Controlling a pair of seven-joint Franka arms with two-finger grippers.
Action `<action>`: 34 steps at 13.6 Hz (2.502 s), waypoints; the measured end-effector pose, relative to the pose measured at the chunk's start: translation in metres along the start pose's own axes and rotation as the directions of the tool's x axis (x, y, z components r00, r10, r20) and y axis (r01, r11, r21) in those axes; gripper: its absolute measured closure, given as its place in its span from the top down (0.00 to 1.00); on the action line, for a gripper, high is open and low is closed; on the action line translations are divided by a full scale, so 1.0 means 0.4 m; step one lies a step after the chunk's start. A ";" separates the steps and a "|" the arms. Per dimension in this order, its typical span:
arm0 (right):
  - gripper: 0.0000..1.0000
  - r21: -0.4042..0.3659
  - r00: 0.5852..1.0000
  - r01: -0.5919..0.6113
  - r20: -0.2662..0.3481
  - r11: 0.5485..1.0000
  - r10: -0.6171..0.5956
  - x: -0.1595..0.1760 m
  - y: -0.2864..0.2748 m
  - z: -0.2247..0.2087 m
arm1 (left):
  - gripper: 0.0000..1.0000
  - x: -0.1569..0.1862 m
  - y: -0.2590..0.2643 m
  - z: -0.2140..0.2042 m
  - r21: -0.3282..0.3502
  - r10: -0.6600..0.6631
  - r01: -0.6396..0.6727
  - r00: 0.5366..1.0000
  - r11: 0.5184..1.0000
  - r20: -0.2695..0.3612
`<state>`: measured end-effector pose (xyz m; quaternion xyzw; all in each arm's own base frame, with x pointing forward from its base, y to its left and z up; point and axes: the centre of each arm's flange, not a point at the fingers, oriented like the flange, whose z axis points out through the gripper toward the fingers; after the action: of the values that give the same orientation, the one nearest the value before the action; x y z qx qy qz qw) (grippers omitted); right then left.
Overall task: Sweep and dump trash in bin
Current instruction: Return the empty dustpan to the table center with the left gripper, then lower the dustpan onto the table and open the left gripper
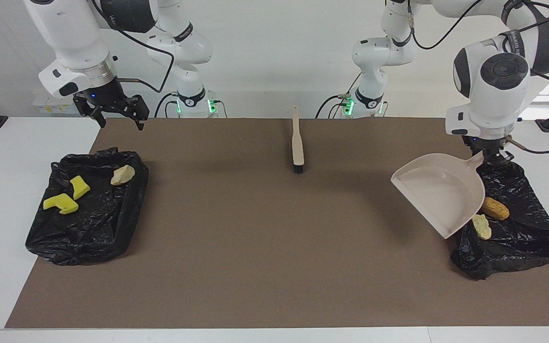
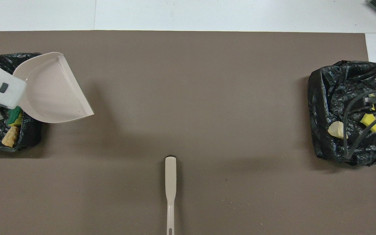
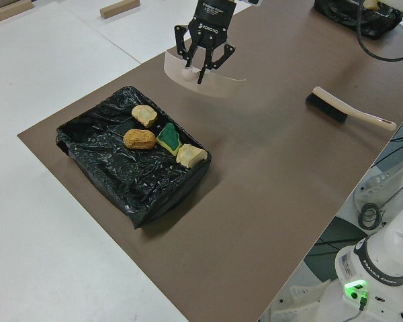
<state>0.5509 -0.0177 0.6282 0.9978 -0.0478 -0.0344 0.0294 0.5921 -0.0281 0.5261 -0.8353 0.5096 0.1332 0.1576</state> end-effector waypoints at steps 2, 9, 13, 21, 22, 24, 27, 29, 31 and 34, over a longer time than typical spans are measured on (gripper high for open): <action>1.00 0.022 0.999 -0.044 -0.006 0.999 0.045 -0.007 0.029 -0.011 | 0.33 0.087 0.051 -0.015 -0.035 -0.104 0.103 0.994 0.994 -0.045; 1.00 0.057 0.997 -0.079 0.011 0.995 0.078 -0.038 0.027 -0.002 | 0.33 0.512 0.276 0.043 -0.186 -0.593 0.579 0.805 0.794 -0.022; 1.00 0.058 0.997 -0.079 0.012 0.995 0.078 -0.040 0.026 0.000 | 0.33 0.634 0.345 0.011 -0.276 -0.764 0.729 0.644 0.626 -0.031; 1.00 0.058 0.998 -0.056 0.009 0.997 0.055 -0.041 -0.005 -0.002 | 0.33 0.767 0.443 -0.057 -0.388 -0.834 0.752 0.546 0.532 -0.084; 1.00 0.058 0.999 -0.054 0.009 0.997 0.053 -0.042 -0.008 -0.002 | 0.33 0.790 0.460 -0.054 -0.394 -0.828 0.743 0.552 0.542 -0.099; 1.00 0.058 0.999 -0.053 0.009 0.997 0.053 -0.042 -0.008 -0.002 | 0.33 0.838 0.506 -0.039 -0.395 -0.814 0.726 0.570 0.563 -0.111; 1.00 0.058 0.999 -0.053 0.009 0.997 0.053 -0.042 -0.008 -0.002 | 0.33 0.861 0.531 -0.031 -0.398 -0.808 0.719 0.578 0.569 -0.111; 1.00 0.058 0.999 -0.053 0.009 0.997 0.053 -0.042 -0.008 -0.002 | 0.33 0.861 0.531 -0.030 -0.410 -0.812 0.720 0.575 0.560 -0.101; 1.00 0.058 0.999 -0.053 0.009 0.997 0.053 -0.042 -0.008 -0.002 | 0.33 0.863 0.530 -0.025 -0.411 -0.813 0.721 0.574 0.558 -0.096; 1.00 0.058 0.999 -0.054 0.009 0.997 0.053 -0.042 -0.008 -0.002 | 0.33 0.866 0.532 -0.009 -0.407 -0.812 0.724 0.577 0.557 -0.087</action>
<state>0.5348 -0.0129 0.6298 0.9965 -0.0755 -0.0361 0.0011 0.5565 -0.4016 0.3693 -0.9969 0.0758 0.0200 -0.0104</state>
